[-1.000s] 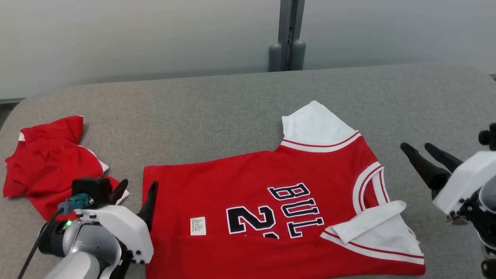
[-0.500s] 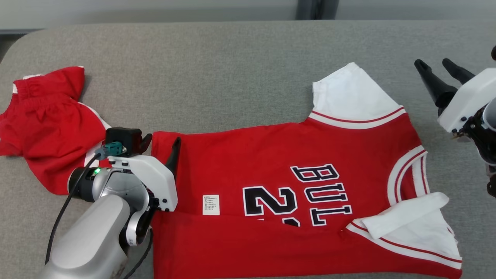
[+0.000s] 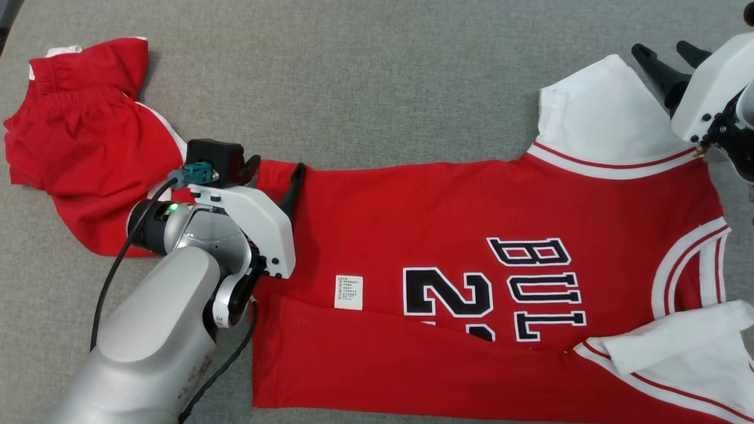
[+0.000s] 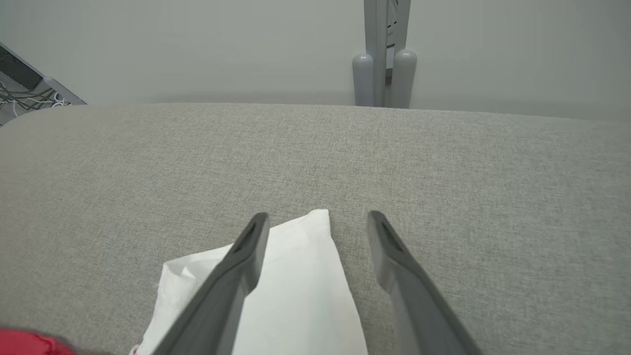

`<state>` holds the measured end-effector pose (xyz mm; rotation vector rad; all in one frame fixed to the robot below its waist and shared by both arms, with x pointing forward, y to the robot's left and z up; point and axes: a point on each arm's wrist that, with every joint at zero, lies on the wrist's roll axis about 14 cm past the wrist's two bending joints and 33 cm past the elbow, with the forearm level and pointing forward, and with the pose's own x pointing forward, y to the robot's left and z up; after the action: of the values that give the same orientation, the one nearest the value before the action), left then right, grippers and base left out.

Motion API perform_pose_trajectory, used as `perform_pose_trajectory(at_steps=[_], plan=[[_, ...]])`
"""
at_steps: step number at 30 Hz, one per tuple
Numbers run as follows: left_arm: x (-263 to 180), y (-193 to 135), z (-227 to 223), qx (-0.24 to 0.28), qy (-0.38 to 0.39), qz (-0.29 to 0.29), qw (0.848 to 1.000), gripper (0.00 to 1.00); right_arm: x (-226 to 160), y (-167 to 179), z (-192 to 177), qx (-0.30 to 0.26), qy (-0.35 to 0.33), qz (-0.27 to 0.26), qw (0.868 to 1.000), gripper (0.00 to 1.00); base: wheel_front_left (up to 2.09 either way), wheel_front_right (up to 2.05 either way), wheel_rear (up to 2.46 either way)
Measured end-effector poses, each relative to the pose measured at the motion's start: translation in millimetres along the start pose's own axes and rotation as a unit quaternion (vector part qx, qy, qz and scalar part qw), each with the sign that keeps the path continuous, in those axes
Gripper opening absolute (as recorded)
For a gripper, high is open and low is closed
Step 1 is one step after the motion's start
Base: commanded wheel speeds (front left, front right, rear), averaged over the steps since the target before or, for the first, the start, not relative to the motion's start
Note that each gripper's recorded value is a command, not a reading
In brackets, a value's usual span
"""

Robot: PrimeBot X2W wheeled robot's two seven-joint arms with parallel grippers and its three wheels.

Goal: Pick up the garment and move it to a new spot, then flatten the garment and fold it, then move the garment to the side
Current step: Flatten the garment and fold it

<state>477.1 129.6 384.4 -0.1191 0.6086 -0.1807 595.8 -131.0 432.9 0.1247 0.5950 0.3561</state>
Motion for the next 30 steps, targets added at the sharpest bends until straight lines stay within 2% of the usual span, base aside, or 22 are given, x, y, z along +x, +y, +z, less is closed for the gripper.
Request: perform_pose_trajectory(at_steps=[8,16,17,18,19,20,21,22,24,25,26,27,28,29,30], plan=[[6,5,-4,0.000,0.007,0.001,1.000,1.00,33,5,-28,0.006,0.058,0.007,0.998,1.00,0.00,0.00,0.00],[6,5,-12,0.002,0.022,-0.003,1.000,1.00,43,7,-38,0.004,0.081,0.008,0.997,1.00,0.00,0.00,0.00],[6,4,-12,0.002,0.023,-0.005,1.000,1.00,44,8,-38,0.005,0.081,0.010,0.997,0.96,0.00,0.00,0.00],[7,3,-11,0.002,0.023,-0.007,1.000,1.00,45,9,-38,0.004,0.080,0.012,0.997,0.77,0.00,0.00,0.00],[8,1,-10,0.002,0.024,-0.010,1.000,1.00,46,11,-36,0.002,0.075,0.015,0.997,0.38,0.00,0.00,0.00],[8,1,-10,0.002,0.025,-0.011,1.000,1.00,46,12,-35,0.001,0.070,0.016,0.997,0.31,0.00,0.00,0.00],[8,1,-10,0.002,0.026,-0.011,1.000,1.00,46,12,-33,0.001,0.066,0.017,0.998,0.29,0.00,0.00,0.00],[8,1,-10,0.002,0.027,-0.011,1.000,1.00,46,12,-32,0.001,0.063,0.017,0.998,0.20,0.00,0.00,0.00],[8,2,-10,0.001,0.027,-0.010,1.000,1.00,45,12,-31,0.001,0.058,0.018,0.998,0.11,0.00,0.00,0.00],[8,2,-10,0.001,0.027,-0.010,1.000,0.99,45,12,-31,0.001,0.058,0.018,0.998,0.00,0.00,0.00,0.00],[9,2,-10,0.002,0.027,-0.009,1.000,0.74,44,13,-31,0.000,0.056,0.019,0.998,0.00,0.00,0.00,0.00],[9,3,-10,0.002,0.028,-0.008,1.000,0.38,43,13,-30,-0.001,0.053,0.019,0.998,0.00,0.00,0.00,0.00],[9,3,-10,0.000,0.028,-0.007,1.000,0.08,42,13,-29,-0.001,0.049,0.020,0.999,0.00,0.00,0.00,0.00],[9,4,-10,0.000,0.029,-0.006,1.000,0.00,41,13,-28,-0.001,0.046,0.021,0.999,0.00,0.00,0.00,0.00],[9,5,-10,0.001,0.028,-0.005,1.000,0.00,40,13,-26,-0.001,0.043,0.021,0.999,0.00,0.00,0.00,0.00]])
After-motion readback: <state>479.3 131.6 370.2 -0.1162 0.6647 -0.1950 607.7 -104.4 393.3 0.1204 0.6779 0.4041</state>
